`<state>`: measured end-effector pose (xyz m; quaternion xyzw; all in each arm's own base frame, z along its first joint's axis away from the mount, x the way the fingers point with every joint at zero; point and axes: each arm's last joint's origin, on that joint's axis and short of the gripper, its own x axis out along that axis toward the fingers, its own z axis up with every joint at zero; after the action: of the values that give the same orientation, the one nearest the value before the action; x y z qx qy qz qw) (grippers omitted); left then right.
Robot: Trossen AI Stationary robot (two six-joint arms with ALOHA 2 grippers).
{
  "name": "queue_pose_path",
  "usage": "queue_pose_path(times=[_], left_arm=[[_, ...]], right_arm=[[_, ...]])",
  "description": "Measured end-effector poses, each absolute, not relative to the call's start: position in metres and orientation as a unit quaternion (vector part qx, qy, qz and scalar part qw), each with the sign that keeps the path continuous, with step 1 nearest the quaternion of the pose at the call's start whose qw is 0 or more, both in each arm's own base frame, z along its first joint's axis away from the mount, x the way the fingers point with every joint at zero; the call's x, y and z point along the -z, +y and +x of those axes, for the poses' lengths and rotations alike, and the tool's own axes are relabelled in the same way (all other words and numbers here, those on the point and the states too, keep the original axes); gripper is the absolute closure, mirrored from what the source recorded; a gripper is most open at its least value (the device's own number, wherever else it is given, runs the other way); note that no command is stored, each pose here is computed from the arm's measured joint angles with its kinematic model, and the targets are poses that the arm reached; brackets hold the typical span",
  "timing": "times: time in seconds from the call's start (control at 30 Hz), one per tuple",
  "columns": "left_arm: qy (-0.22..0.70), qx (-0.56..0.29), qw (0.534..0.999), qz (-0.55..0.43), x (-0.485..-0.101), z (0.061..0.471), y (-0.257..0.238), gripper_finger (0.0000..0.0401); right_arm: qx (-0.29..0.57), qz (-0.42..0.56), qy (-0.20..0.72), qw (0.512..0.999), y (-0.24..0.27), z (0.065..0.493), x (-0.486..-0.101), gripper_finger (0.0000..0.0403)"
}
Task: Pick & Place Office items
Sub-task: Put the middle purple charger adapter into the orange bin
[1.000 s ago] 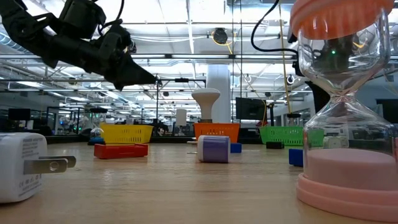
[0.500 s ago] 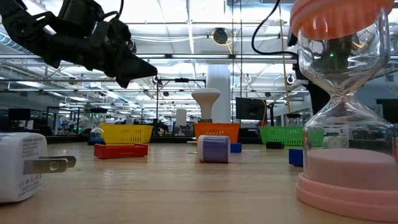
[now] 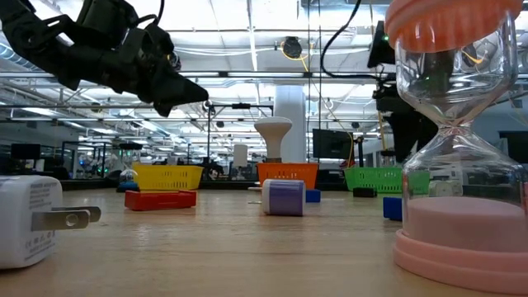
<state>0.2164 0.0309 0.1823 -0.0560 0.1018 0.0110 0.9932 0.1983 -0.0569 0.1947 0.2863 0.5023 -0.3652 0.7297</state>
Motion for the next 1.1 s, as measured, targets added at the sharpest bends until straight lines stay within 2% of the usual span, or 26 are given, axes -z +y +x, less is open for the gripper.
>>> queue_pose_path(times=[0.37,0.67,0.83,1.1], left_arm=[[0.169,0.011,0.985,-0.036,-0.158,0.239,0.006,0.0359],[0.212,0.039,0.976,-0.032,-0.141,0.268,-0.011,0.0355],[0.224,0.049,0.973,-0.028,-0.135,0.280,-0.017,0.0317],[0.236,0.113,0.965,0.015,-0.127,0.311,-0.047,0.0211]], right_arm=[[0.329,0.261,0.514,0.748,-0.061,0.219,-0.177,0.0103],[0.289,0.238,0.470,0.799,-0.054,0.234,-0.181,0.0103],[0.251,0.219,0.459,0.824,-0.036,0.242,-0.183,0.0117],[0.214,0.206,0.431,0.852,-0.020,0.250,-0.189,0.0142]])
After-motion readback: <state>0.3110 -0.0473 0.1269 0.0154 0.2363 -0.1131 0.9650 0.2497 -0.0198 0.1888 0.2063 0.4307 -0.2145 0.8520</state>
